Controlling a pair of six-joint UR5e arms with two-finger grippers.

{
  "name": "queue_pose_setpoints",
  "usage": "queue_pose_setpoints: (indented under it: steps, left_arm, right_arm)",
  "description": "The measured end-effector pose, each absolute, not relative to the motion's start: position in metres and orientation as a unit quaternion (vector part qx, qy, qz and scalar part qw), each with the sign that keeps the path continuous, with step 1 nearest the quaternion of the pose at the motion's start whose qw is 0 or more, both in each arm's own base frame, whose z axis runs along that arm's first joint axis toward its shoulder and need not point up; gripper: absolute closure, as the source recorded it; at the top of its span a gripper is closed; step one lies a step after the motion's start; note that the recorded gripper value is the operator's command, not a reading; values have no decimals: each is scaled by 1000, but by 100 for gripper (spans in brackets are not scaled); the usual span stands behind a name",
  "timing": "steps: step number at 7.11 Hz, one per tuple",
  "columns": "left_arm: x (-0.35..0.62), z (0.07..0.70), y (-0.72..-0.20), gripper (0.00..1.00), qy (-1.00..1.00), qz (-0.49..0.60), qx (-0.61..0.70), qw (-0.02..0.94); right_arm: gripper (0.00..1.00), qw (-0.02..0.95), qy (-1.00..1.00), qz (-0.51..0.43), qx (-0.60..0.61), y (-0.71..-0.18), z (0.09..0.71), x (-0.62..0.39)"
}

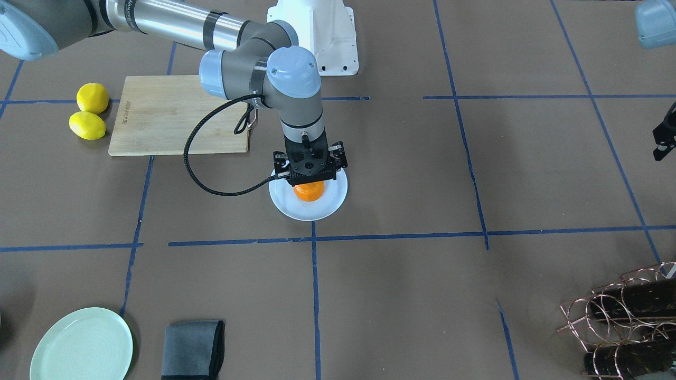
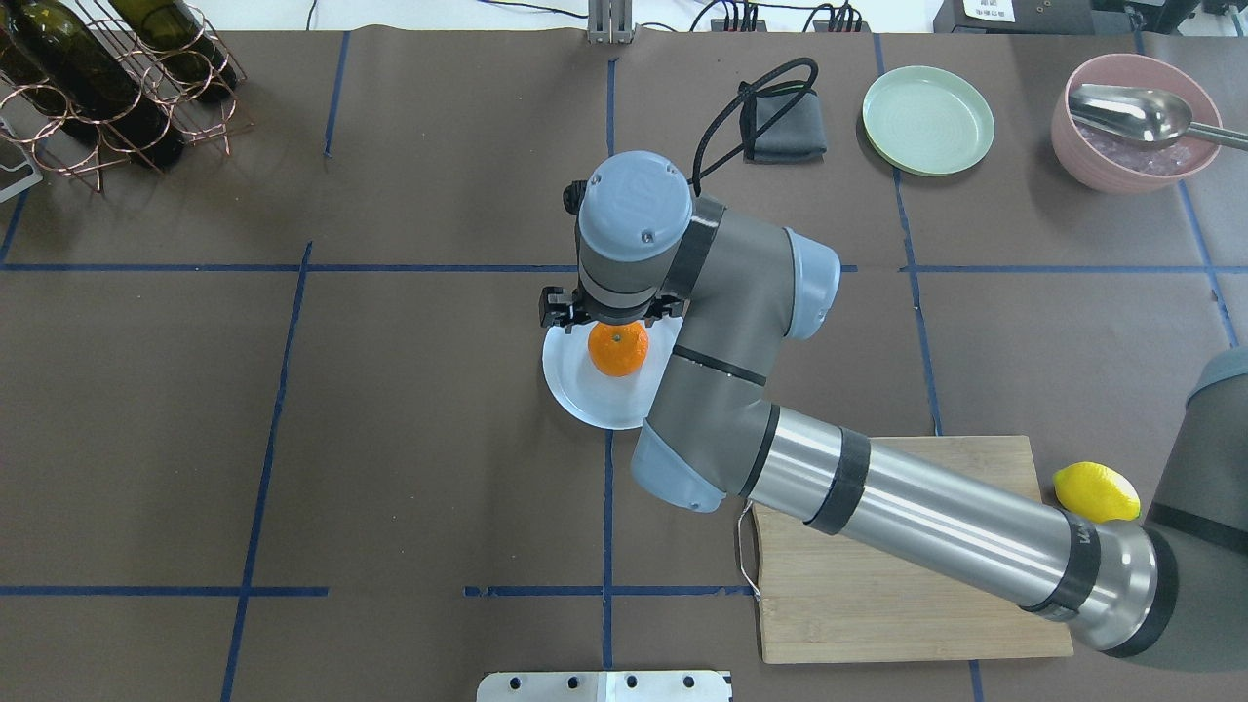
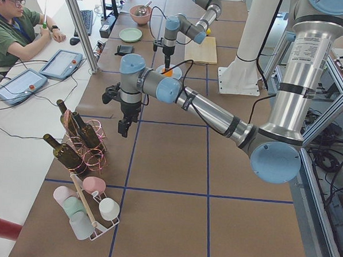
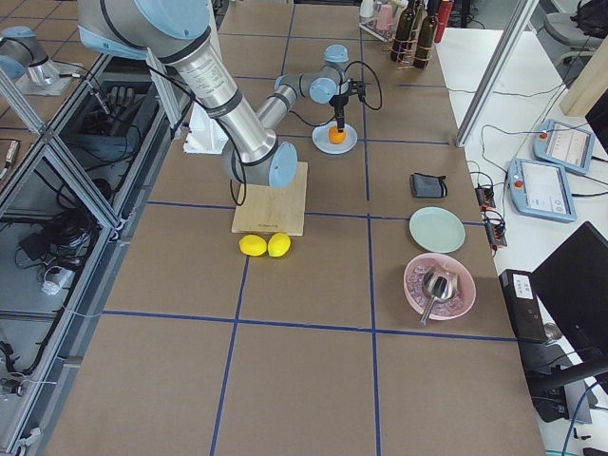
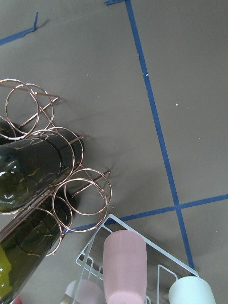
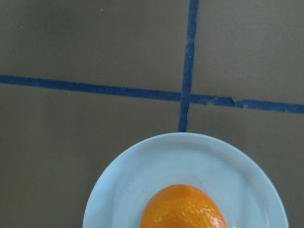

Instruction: Pick orange to plate

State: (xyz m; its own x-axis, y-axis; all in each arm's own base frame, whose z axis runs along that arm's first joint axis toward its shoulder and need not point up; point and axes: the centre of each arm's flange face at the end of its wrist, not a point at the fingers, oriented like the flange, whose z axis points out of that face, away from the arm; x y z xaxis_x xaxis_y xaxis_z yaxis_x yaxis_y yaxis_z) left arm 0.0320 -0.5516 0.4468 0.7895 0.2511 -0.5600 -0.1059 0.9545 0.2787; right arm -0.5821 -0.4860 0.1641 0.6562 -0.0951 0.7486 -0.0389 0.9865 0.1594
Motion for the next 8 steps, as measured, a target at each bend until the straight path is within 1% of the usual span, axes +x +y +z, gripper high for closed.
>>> queue_pose_setpoints:
  steps: [2, 3, 6, 8]
  left_arm:
    - [5, 454, -550, 0, 302, 101, 121, 940]
    - [-15, 463, -548, 0, 297, 107, 119, 941]
    - [-61, 534, -521, 0, 337, 117, 81, 931]
    - [-73, 583, -490, 0, 363, 100, 50, 925]
  right_arm:
    - [0, 905, -419, -7, 80, -511, 153, -498]
    - [0, 908, -409, -16, 90, -520, 168, -434]
    - [0, 910, -399, -66, 91, -554, 249, -249]
    - [0, 911, -393, -91, 84, -562, 323, -165]
